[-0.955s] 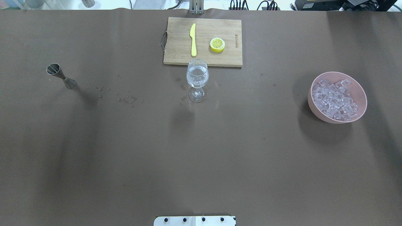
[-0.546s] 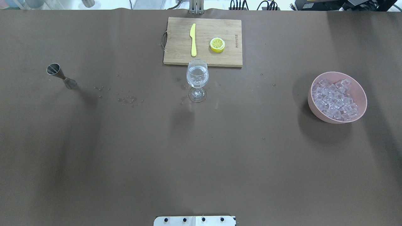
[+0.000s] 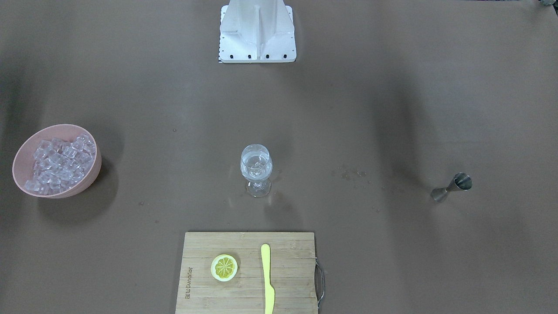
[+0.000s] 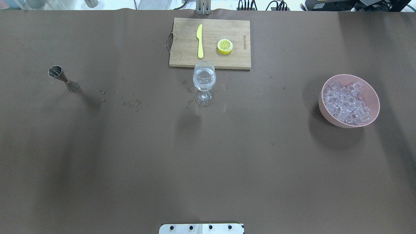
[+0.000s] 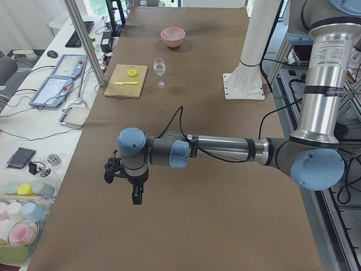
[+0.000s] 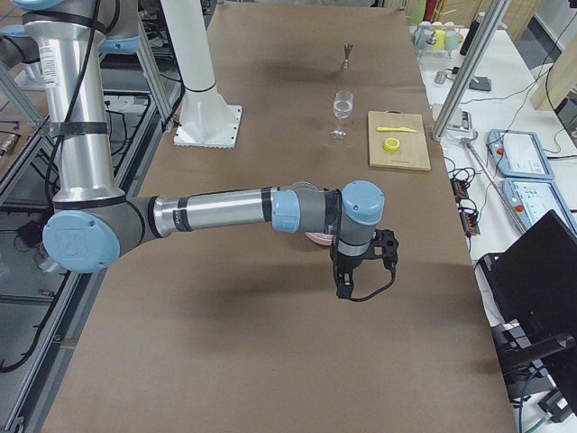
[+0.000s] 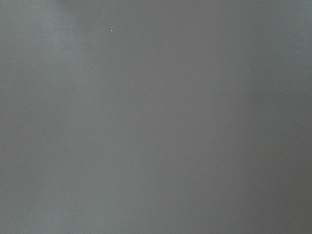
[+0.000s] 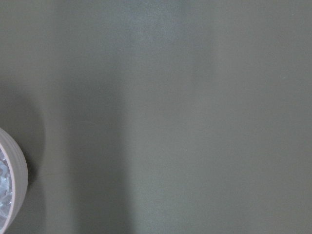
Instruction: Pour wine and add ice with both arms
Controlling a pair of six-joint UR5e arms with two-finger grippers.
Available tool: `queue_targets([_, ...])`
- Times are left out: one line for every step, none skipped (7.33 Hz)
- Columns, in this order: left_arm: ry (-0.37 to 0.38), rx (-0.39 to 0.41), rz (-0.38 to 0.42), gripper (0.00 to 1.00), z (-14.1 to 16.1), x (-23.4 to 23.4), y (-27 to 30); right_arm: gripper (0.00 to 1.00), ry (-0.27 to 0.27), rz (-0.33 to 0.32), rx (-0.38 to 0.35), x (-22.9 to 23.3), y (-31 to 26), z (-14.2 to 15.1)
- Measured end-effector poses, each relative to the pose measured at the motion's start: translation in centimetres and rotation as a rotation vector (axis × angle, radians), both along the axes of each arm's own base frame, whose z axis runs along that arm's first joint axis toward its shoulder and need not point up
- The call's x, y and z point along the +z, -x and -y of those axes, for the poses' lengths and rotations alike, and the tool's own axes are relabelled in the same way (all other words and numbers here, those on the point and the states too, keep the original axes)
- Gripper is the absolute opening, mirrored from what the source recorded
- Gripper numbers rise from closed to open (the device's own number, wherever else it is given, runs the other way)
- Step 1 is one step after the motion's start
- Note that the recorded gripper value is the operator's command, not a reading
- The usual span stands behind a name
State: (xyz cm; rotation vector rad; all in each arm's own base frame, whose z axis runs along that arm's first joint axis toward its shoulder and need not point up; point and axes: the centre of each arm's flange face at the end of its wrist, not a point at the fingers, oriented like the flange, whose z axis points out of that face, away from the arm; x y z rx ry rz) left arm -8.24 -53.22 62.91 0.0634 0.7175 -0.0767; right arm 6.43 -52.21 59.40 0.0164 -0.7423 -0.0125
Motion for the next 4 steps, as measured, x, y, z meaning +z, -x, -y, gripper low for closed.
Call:
queue_targets([-0.001,0.000,0.001,0.98,0.00,-0.08,0.00,1.00,0.000,0.000,0.000,-0.01,-0.03,0.00])
queue_targets([-0.001,0.000,0.001,0.98,0.00,-0.11,0.01,1.00,0.000,0.000,0.001,-0.01,-0.05,0.00])
queue_targets([-0.002,0.000,0.001,0.98,0.00,-0.12,0.01,1.00,0.000,0.000,0.001,-0.01,-0.07,-0.01])
queue_targets([-0.002,0.000,0.001,0.98,0.01,-0.14,0.00,1.00,0.000,0.000,0.001,-0.01,-0.08,-0.01])
